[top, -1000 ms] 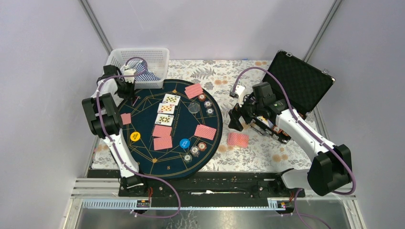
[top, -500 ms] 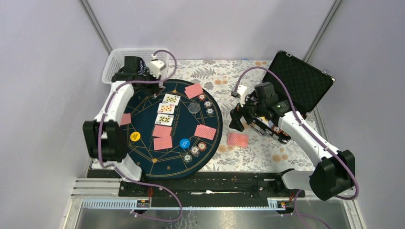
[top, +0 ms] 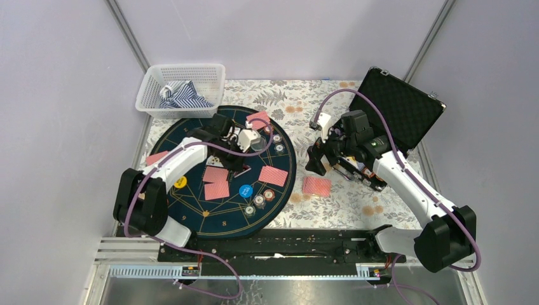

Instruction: Distribute texas hold em gaming equipment

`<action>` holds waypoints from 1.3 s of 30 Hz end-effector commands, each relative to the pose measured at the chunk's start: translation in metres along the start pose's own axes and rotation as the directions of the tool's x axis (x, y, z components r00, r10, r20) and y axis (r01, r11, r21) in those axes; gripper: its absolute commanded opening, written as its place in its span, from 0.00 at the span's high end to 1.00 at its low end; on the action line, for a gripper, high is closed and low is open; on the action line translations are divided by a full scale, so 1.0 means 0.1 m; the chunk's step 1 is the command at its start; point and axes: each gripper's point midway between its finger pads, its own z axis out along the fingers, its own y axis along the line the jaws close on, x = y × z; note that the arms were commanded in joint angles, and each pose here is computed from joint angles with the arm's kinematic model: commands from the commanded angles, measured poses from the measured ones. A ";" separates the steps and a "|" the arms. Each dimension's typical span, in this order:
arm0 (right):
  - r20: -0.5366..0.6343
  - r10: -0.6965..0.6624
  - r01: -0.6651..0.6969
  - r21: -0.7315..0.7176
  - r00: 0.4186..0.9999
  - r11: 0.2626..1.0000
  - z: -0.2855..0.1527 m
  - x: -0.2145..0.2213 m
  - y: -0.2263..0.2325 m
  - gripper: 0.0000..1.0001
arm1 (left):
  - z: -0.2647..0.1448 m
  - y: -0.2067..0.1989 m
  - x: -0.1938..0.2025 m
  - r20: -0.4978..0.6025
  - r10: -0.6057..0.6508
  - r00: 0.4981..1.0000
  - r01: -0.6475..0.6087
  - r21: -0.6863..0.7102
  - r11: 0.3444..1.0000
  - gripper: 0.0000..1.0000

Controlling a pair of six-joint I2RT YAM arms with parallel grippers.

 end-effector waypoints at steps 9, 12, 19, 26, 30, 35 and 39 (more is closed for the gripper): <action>0.019 0.008 -0.008 0.002 1.000 1.000 0.00 -0.04 -0.03 0.00 | 0.24 0.04 0.05 0.016 0.102 0.995 -0.100 -0.101 0.990 0.96; 0.018 0.008 -0.008 0.001 1.000 1.000 0.00 -0.03 -0.02 0.00 | 0.29 0.05 0.09 0.014 0.110 0.994 -0.108 -0.110 0.988 0.95; 0.017 0.010 -0.010 -0.002 1.000 1.000 0.01 -0.03 -0.02 0.00 | 0.38 0.07 0.19 -0.013 0.112 0.994 -0.112 -0.112 0.987 0.81; 0.016 0.008 -0.008 -0.003 1.000 1.000 0.01 -0.02 -0.02 0.00 | 0.35 0.06 0.24 -0.034 0.114 0.993 -0.117 -0.111 0.987 0.55; 0.018 0.008 -0.008 -0.002 1.000 1.000 0.01 -0.02 -0.02 0.00 | 0.28 0.03 0.20 -0.031 0.109 0.994 -0.112 -0.104 0.988 0.39; 0.029 0.009 -0.009 0.013 1.000 1.000 -0.01 -0.05 -0.03 0.00 | 0.07 -0.06 -0.01 0.033 0.120 0.992 -0.116 -0.098 0.988 0.02; 0.039 0.006 -0.007 0.012 0.999 1.000 -0.03 -0.09 -0.03 0.00 | -0.06 -0.10 -0.15 0.069 0.112 0.991 -0.105 -0.102 0.989 0.01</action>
